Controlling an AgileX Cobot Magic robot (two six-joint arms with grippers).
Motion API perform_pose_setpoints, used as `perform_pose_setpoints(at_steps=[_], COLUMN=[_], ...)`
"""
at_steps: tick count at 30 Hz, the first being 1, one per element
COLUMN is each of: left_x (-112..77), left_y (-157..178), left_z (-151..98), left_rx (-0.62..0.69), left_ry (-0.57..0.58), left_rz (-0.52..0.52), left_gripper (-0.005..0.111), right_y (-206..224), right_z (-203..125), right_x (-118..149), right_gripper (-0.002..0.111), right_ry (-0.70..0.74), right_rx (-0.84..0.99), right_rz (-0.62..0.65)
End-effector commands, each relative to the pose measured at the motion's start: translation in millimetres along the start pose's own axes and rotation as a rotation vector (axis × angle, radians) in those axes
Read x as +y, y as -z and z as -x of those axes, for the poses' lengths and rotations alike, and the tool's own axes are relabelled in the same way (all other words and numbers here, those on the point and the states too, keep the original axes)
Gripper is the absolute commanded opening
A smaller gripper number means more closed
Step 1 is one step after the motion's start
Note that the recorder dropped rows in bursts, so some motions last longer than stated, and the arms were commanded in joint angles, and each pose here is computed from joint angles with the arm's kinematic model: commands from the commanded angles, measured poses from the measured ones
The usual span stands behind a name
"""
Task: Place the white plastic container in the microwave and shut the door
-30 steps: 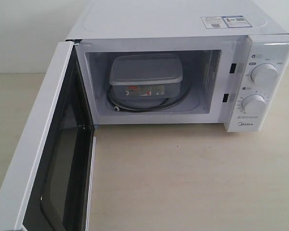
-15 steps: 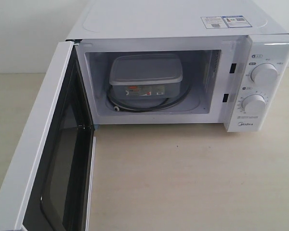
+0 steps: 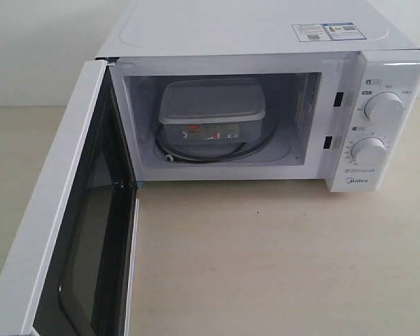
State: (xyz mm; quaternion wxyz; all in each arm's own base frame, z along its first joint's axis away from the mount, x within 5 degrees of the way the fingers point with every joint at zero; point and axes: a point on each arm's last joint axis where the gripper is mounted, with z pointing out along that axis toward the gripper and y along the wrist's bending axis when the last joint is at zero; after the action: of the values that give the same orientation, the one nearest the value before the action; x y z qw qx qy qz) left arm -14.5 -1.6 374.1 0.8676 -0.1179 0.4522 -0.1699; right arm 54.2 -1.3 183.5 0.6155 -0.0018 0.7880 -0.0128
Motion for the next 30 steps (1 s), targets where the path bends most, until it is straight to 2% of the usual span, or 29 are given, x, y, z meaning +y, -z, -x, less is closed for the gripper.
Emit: perform_pose_setpoints(at_steps=[1,3,5,9,13,19,21,25,30], left_x=[-7.6,-13.3,-18.1,-19.8,-9.9,16.0,19.7,20.3,11.6], left_y=[-5,-18,-33,-70,-99,-131,-136,-133,-129], left_z=[22,22,20,2,-28,-89,-108,-144,-170], left_rx=[-0.093,0.029,0.168,0.526,0.787,1.124,1.228,1.457,1.57], left_ry=[0.04,0.012,-0.071,-0.329,-0.361,-0.397,-0.412,-0.519,-0.585], left_rz=[-0.012,-0.013,-0.015,-0.055,-0.067,-0.1,-0.171,-0.416,-0.66], left_gripper=[0.004,0.004,0.004,0.004,0.004,0.004,0.004,0.004,0.004], right_y=[0,0,0,0,0,0,0,0,0], right_z=[0,0,0,0,0,0,0,0,0], right_x=[-1,-1,-1,-1,-1,-1,-1,-1,-1], right_gripper=[0.0,0.0,0.0,0.0,0.0,0.0,0.0,0.0,0.0], right_ry=[0.003,0.003,0.003,0.003,0.003,0.003,0.003,0.003,0.003], right_rx=[-0.009,-0.009,-0.009,-0.009,-0.009,-0.009,-0.009,-0.009,-0.009], right_rz=[-0.009,-0.009,-0.009,-0.009,-0.009,-0.009,-0.009,-0.009,-0.009])
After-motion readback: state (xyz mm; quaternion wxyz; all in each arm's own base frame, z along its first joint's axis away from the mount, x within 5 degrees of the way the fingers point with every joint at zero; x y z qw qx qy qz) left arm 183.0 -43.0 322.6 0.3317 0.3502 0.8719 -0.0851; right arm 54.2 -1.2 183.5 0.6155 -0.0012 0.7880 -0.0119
